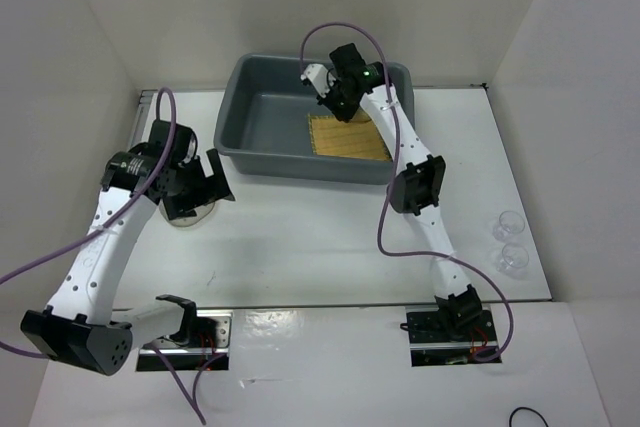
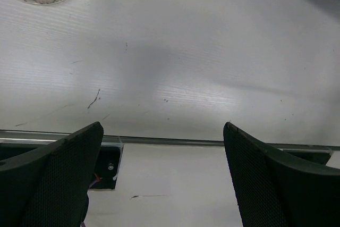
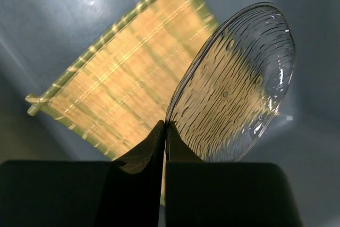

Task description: Place the mixed dishes into the plastic bin

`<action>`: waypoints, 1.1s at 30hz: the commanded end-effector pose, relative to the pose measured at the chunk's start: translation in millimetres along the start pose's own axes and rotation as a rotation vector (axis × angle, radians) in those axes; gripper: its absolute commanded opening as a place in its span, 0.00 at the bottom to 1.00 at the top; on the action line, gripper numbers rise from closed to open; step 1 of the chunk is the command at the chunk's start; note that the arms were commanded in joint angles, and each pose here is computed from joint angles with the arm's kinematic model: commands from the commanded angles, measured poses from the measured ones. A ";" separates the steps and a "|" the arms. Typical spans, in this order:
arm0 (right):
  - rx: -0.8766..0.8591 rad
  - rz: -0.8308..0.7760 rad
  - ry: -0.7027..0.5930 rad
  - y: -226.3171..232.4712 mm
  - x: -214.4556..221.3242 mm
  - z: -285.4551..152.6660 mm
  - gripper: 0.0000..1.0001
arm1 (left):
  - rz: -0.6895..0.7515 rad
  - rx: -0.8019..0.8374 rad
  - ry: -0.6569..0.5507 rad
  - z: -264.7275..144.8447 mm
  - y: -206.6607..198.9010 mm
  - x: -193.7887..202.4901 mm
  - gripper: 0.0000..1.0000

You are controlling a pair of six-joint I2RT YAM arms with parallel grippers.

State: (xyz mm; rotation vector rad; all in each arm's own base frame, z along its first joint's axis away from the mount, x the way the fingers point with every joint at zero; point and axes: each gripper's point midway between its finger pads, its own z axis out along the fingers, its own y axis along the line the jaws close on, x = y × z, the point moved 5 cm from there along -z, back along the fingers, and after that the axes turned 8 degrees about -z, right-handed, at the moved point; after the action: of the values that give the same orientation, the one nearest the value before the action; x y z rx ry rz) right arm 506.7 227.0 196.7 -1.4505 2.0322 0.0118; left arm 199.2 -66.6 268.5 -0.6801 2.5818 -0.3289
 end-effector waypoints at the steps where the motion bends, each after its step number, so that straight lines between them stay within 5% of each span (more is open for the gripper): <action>1: -0.082 0.023 0.042 14.6 12.6 9.6 0.00 | -0.006 0.074 0.003 -1.4 -5.4 -1.7 1.00; 10: -0.146 0.066 0.099 29.5 28.3 31.3 0.03 | -0.013 0.059 0.012 0.8 3.6 -7.6 1.00; 19: -0.143 0.085 0.132 31.6 35.4 40.2 0.33 | -0.019 0.056 0.031 7.4 9.3 -9.9 1.00; 24: -0.085 0.097 0.053 19.6 10.2 -14.8 0.44 | -0.021 0.029 -0.023 3.7 13.7 -30.6 1.00; 29: 0.048 0.080 -0.103 24.4 -43.2 -125.3 0.51 | -0.138 -0.027 -0.068 11.3 29.7 -64.2 1.00; 33: 0.187 0.107 -0.149 28.6 -45.8 -203.0 0.57 | -0.277 -0.042 -0.122 19.3 50.2 -100.7 1.00</action>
State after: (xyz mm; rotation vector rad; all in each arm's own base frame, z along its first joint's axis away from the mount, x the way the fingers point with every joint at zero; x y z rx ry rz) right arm 440.7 218.8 273.4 -1.3434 2.0982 0.0308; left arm 248.1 1.6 262.1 -0.9612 2.4992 -0.3116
